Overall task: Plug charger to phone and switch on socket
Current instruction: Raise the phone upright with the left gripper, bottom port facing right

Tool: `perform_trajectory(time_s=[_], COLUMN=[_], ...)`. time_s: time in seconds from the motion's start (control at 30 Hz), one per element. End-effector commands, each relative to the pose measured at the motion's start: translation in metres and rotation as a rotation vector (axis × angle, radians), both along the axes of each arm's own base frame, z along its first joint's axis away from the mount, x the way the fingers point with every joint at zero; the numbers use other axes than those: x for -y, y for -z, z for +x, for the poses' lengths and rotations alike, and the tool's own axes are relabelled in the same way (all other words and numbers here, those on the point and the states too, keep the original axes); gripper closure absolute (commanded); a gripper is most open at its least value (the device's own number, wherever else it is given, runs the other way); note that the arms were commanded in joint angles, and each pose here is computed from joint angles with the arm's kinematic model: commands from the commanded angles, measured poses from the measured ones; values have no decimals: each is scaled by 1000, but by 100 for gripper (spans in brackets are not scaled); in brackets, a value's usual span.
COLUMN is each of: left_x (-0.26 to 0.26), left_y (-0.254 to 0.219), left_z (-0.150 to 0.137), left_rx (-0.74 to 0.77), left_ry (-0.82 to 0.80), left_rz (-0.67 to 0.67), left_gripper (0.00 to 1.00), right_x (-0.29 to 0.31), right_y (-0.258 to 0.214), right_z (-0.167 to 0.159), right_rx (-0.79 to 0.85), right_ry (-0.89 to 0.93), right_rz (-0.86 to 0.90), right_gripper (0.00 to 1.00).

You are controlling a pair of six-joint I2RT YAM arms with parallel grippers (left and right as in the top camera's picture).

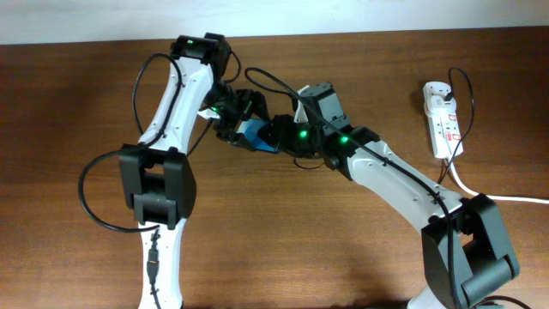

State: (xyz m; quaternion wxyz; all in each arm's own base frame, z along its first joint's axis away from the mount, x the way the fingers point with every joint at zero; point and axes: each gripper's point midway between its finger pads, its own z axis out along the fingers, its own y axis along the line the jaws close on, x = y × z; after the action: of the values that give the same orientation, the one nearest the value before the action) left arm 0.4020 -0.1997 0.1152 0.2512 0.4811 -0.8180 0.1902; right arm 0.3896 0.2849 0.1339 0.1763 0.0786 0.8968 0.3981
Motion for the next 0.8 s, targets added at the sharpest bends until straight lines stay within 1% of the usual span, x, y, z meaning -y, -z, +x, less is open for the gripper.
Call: perform_trajectory(time_s=[0.0,0.33,0.43,0.47,0.6,0.7,0.77], left_x=[15,15,15,15,15,14,19], left_y=[-10,-10,-10,-10,-10,-11,-14], left_z=[2,2,2,2,2,1,3], left_rx=[27,27,27,27,27,34,130], left_ry=[8,7,7,7,8,23,143], left_rz=[-40,-40,-40,-40,-40,-46,-117], left_gripper=[100,100,100,100,100,100,100], right_x=[-1,-1,-2,-2,-5,9,32], right_y=[-2,-2,-2,-3,-8,-4,-4], right_z=[4,3,4,4,5,10,17], right_rx=[14,10,13,14,26,4,8], right_ry=[10,8,7,8,-7,22,48], right_rz=[-7,-6,-5,-4,23,10,-16], right_gripper=[65,84,95,96,96,96,96])
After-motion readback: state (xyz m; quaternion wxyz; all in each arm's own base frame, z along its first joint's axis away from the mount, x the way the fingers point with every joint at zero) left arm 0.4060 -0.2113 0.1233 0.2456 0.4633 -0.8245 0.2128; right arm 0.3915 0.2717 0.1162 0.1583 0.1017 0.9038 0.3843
